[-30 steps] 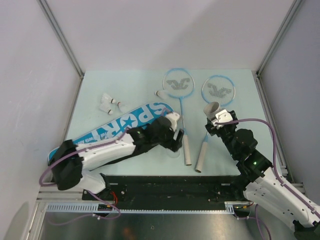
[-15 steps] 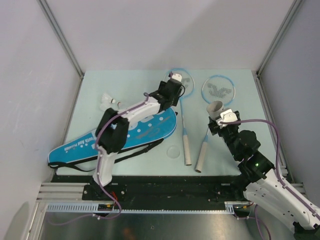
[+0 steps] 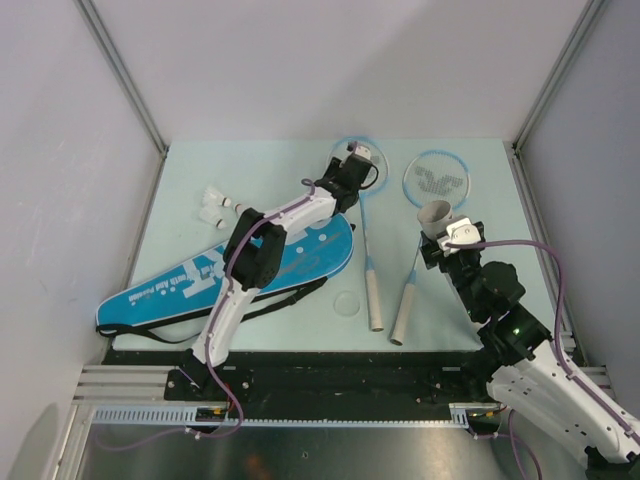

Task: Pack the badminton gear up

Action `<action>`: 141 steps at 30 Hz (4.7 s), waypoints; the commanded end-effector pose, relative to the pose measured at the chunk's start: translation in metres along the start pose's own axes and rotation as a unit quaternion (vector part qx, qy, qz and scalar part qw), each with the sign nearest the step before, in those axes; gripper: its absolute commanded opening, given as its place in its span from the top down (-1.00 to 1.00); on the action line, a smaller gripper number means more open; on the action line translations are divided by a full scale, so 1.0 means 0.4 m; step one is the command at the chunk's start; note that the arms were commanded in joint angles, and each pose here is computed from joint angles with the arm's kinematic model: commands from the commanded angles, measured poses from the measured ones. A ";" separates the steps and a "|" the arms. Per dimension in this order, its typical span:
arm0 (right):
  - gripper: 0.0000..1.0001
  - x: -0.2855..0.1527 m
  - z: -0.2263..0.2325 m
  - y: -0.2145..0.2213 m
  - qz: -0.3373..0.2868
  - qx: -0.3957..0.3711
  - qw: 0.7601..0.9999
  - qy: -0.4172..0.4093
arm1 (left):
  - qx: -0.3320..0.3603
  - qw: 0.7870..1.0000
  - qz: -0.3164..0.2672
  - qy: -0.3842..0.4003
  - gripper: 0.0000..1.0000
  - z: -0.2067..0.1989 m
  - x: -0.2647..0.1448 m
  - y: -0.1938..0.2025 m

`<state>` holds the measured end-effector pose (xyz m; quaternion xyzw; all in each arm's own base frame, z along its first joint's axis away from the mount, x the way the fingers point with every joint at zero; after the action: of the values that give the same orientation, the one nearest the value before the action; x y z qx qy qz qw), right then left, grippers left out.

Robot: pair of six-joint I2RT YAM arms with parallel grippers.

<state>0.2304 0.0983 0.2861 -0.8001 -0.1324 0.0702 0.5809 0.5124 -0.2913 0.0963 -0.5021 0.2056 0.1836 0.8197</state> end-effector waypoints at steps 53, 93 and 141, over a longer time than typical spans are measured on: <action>0.30 -0.039 0.298 -0.048 -0.081 -0.067 0.921 -0.374 | -0.103 0.738 -0.084 0.662 1.00 0.112 -1.031 -0.047; 0.35 -0.050 0.277 -0.115 -0.137 -0.019 0.929 -0.343 | -0.199 0.766 -0.141 0.594 -0.40 0.140 -0.977 -0.044; 0.34 -0.055 0.254 -0.112 -0.131 -0.017 0.939 -0.319 | -0.099 0.986 0.105 -0.083 0.98 0.493 -0.114 0.172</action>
<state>0.1772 0.2002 0.2839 -0.7248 -0.4098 0.2630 0.4874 0.4632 -0.0536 0.0710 -0.4873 0.2088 0.4083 0.7431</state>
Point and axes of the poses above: each gripper's point midway between its finger pads, its own x axis out along the fingers, its own z axis along the line the jaws close on, y = z × x, the point moved 3 cm from there along -x, back along the fingers
